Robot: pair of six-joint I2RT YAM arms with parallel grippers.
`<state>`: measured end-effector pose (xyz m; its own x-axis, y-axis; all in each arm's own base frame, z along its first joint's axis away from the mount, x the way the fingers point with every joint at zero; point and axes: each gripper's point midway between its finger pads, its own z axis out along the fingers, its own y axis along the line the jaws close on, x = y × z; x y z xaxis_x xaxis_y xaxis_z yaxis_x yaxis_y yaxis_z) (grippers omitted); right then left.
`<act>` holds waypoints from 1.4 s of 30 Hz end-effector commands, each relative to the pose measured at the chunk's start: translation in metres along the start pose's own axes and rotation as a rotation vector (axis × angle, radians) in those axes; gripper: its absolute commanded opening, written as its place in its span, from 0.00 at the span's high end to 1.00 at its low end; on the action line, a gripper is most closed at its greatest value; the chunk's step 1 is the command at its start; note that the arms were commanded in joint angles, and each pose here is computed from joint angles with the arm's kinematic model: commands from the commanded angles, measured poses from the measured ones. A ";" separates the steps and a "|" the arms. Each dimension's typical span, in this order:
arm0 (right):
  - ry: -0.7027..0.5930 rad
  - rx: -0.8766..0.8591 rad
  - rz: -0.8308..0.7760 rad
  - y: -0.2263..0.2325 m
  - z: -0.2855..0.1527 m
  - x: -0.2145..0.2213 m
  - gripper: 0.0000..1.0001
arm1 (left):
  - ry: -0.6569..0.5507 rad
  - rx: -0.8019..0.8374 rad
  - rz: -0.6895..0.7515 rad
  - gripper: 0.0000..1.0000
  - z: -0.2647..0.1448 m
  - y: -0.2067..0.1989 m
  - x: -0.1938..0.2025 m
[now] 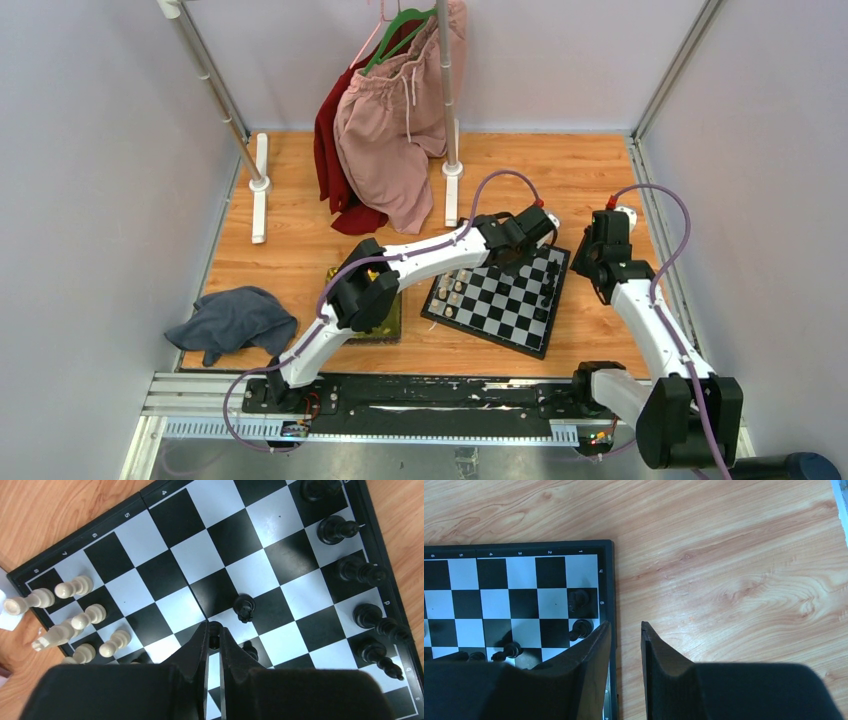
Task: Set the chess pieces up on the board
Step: Place the chess piece on the chessboard, then pick up the chess piece from the storage box.
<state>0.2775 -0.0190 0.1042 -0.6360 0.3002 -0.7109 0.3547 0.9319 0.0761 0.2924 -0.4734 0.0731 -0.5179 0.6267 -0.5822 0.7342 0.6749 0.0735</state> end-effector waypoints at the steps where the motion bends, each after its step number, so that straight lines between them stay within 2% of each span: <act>1: 0.011 0.022 0.006 -0.006 0.005 0.005 0.67 | -0.007 0.004 -0.035 0.97 0.007 0.001 0.005; 4: 0.015 0.021 0.003 -0.006 0.005 0.006 0.67 | 0.000 0.002 -0.046 0.96 0.010 0.002 0.010; 8: 0.017 0.015 0.003 -0.005 0.006 0.007 0.67 | 0.005 -0.017 -0.052 0.89 0.011 0.007 0.013; 12: 0.016 0.012 0.001 -0.005 0.004 0.007 0.67 | -0.007 -0.028 -0.060 0.70 0.007 0.009 0.011; 14: 0.017 0.011 -0.001 -0.005 0.003 0.007 0.67 | -0.016 -0.034 -0.066 0.64 0.005 0.010 0.008; 23: 0.002 0.002 -0.009 -0.004 -0.004 0.001 0.67 | -0.084 -0.091 -0.088 0.54 -0.027 0.024 -0.016; 31: -0.011 -0.028 0.005 0.002 -0.010 -0.007 0.67 | -0.179 -0.206 -0.129 0.54 -0.108 0.059 -0.043; 35: -0.018 -0.056 0.022 0.007 -0.013 -0.010 0.67 | -0.189 -0.313 -0.225 0.52 -0.145 0.095 -0.017; 37: -0.021 -0.066 0.027 0.009 -0.014 -0.011 0.67 | -0.170 -0.352 -0.316 0.52 -0.155 0.117 0.009; 42: -0.030 -0.084 0.027 0.012 -0.018 -0.013 0.68 | -0.120 -0.464 -0.552 0.44 -0.175 0.171 0.090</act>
<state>0.2757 -0.0087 0.1116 -0.6309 0.3021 -0.7146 0.3111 0.9423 0.1237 0.3002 -0.2984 0.2077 -0.6028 0.2569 -0.7554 0.3190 0.9454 0.0670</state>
